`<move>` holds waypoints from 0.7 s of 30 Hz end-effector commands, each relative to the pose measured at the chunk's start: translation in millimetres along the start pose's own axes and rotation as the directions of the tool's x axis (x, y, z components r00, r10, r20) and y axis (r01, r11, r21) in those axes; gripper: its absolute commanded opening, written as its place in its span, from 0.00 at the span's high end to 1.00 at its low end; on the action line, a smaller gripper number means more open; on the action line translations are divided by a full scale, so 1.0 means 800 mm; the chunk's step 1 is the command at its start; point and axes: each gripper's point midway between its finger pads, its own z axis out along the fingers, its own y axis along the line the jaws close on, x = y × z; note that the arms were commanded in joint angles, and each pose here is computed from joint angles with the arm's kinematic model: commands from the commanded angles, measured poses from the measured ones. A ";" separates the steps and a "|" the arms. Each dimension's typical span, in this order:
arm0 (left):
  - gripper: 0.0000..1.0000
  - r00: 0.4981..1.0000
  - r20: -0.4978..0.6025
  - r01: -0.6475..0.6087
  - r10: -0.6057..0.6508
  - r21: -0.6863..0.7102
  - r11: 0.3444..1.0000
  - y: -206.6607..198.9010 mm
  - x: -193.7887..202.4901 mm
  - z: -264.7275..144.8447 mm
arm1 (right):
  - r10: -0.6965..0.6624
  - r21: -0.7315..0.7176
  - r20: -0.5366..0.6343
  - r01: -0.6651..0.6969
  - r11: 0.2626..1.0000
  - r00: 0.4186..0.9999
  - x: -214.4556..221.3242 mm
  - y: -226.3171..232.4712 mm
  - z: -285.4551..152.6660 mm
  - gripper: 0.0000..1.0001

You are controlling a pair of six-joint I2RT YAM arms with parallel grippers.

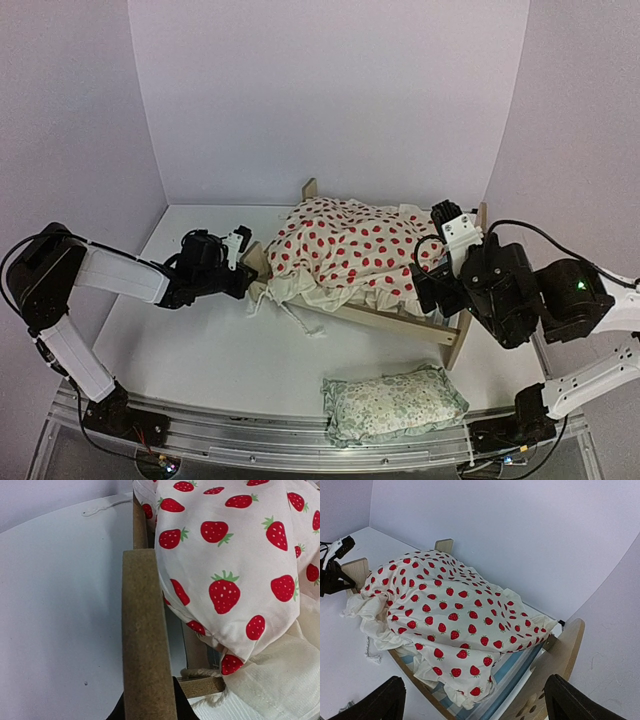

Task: Set up the pet bed
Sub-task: Move the bed frame to the center of the board.

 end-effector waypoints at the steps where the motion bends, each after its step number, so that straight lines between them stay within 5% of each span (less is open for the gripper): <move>1: 0.84 0.994 0.102 -0.014 0.030 -0.157 0.988 0.050 -0.052 -0.015 | -0.011 0.013 0.010 0.011 1.000 1.000 -0.018 0.006 0.001 0.02; 6: 0.81 0.993 0.114 0.013 0.016 -0.251 0.968 0.106 -0.062 -0.024 | -0.042 0.019 -0.001 0.042 0.999 0.999 -0.021 0.018 0.008 0.02; 16: 0.05 0.985 0.172 0.058 -0.031 -0.154 0.986 0.088 -0.074 -0.069 | -0.071 0.030 -0.006 0.071 0.997 0.997 -0.024 0.025 0.012 0.02; 21: 0.00 0.974 0.208 0.120 -0.093 -0.120 0.985 0.079 -0.080 -0.100 | -0.077 0.034 -0.011 0.077 0.996 0.997 -0.022 0.029 0.015 0.02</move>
